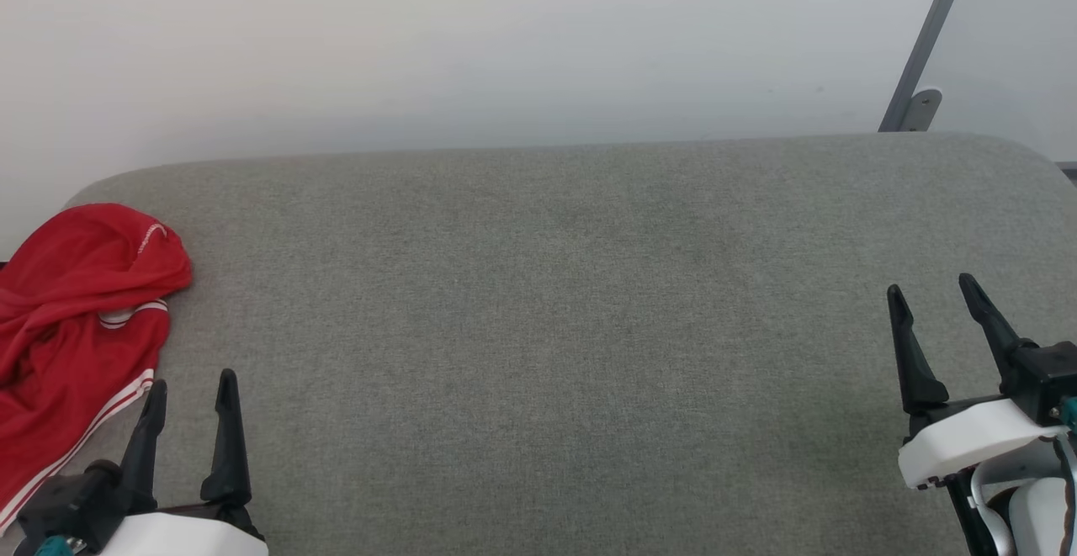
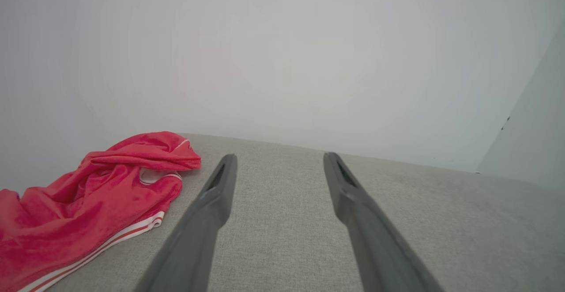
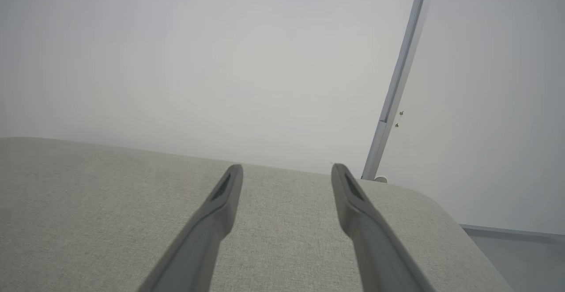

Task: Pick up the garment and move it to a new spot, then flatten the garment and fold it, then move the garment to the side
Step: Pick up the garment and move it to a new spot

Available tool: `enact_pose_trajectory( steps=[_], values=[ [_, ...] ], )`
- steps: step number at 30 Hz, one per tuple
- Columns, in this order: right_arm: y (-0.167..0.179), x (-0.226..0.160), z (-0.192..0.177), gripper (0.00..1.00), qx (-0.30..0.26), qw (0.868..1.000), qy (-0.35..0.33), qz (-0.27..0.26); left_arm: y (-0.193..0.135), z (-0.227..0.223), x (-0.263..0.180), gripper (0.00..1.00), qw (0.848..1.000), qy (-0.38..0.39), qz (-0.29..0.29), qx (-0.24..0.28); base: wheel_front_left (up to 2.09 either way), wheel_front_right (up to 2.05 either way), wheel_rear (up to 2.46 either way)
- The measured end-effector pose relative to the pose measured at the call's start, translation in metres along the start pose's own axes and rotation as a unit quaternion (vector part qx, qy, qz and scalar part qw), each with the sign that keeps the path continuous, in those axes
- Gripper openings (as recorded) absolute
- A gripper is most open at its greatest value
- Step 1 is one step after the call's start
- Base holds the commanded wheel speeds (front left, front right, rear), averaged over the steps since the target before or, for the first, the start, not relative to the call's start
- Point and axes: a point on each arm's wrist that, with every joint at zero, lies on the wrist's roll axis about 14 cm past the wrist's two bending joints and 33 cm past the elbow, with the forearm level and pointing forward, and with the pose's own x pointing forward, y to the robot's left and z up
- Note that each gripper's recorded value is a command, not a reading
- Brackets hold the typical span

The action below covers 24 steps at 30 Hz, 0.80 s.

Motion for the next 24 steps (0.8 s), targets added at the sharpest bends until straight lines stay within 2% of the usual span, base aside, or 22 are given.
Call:
enact_pose_trajectory(
  steps=[12, 24],
  values=[
    [0.01, 0.0, -0.003, 1.0, 0.003, 1.0, 0.003, 0.015, 0.016, -0.002, -0.008, 1.0, 1.0, 0.006, 0.024, -0.004, 0.0, 0.0, 0.0],
    [0.065, 0.016, -0.003, 1.0, 0.011, 0.995, 0.003, 0.096, 0.063, 0.008, -0.037, 1.0, 0.994, 0.003, 0.105, -0.003, 0.0, 0.0, 0.0]
  ],
)
